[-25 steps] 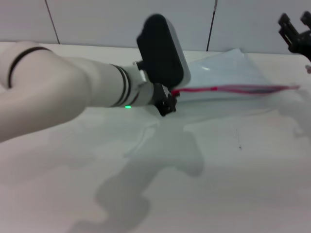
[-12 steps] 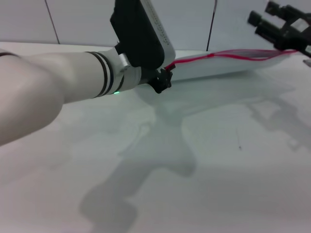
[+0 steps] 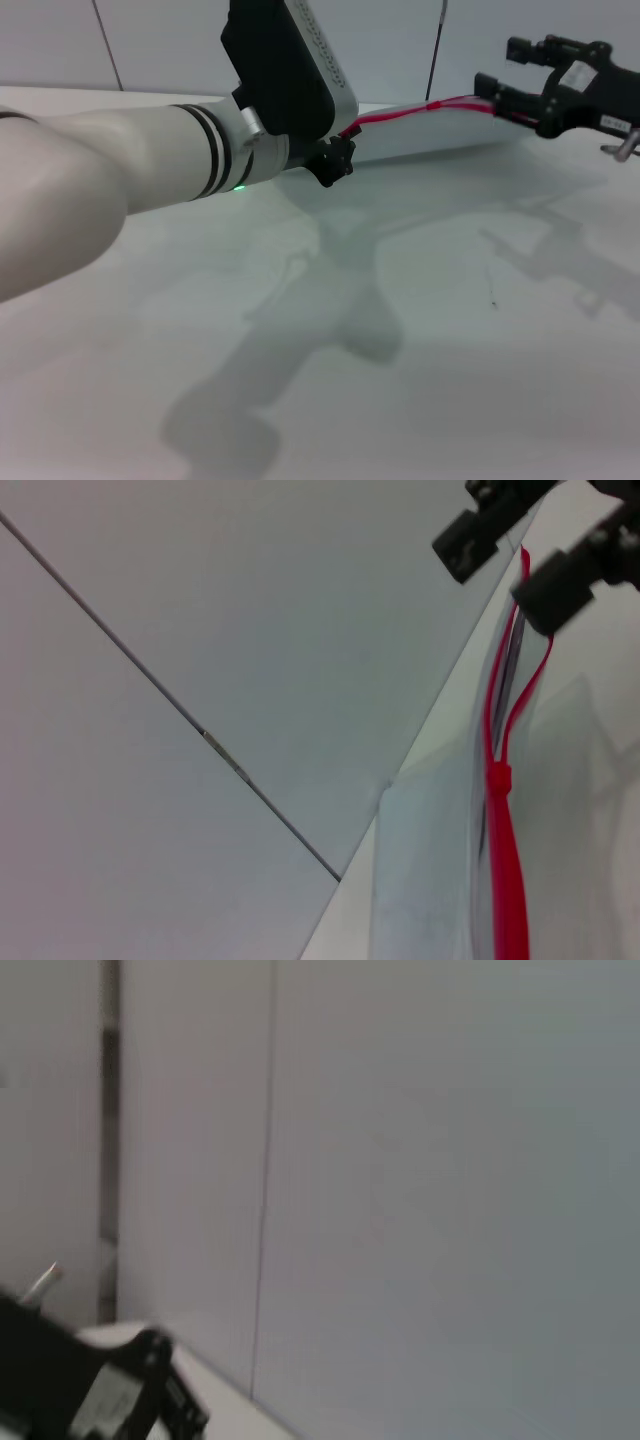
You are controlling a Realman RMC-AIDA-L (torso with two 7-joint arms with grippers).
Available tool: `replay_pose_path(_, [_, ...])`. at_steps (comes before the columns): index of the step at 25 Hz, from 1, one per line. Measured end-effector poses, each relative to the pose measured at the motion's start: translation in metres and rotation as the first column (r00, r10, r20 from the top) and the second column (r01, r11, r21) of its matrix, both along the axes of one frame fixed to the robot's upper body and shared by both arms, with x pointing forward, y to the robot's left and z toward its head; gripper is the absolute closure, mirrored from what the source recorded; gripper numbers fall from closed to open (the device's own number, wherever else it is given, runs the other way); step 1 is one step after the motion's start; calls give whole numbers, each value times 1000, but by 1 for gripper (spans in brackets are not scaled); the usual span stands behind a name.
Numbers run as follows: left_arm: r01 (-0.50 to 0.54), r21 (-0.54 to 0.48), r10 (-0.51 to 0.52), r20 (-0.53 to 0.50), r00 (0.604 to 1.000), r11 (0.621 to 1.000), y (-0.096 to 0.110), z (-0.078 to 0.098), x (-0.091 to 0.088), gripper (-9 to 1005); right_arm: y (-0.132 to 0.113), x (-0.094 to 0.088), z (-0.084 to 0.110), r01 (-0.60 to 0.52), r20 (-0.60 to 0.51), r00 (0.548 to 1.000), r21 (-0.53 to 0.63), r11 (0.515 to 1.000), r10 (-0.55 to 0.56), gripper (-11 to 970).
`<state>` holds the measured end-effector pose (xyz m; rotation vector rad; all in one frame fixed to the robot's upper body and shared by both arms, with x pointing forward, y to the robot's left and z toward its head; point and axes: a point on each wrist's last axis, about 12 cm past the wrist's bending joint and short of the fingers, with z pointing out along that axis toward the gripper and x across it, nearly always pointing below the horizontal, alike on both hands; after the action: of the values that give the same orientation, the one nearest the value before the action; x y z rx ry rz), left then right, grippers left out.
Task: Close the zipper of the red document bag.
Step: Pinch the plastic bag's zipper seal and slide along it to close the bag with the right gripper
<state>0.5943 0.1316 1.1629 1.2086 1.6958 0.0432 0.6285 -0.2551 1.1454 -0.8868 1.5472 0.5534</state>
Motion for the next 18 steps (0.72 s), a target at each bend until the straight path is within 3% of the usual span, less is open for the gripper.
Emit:
replay_pose_path(6, [0,-1,0,0,1000,1000,0,0,0,940,14,3,9,-53,57,997,-133,990,61,342])
replay_pose_path(18, [-9,-4,9,4,1000,1000,3,2,2,939,60,2,16,-32,181,977,-383,923,109,349])
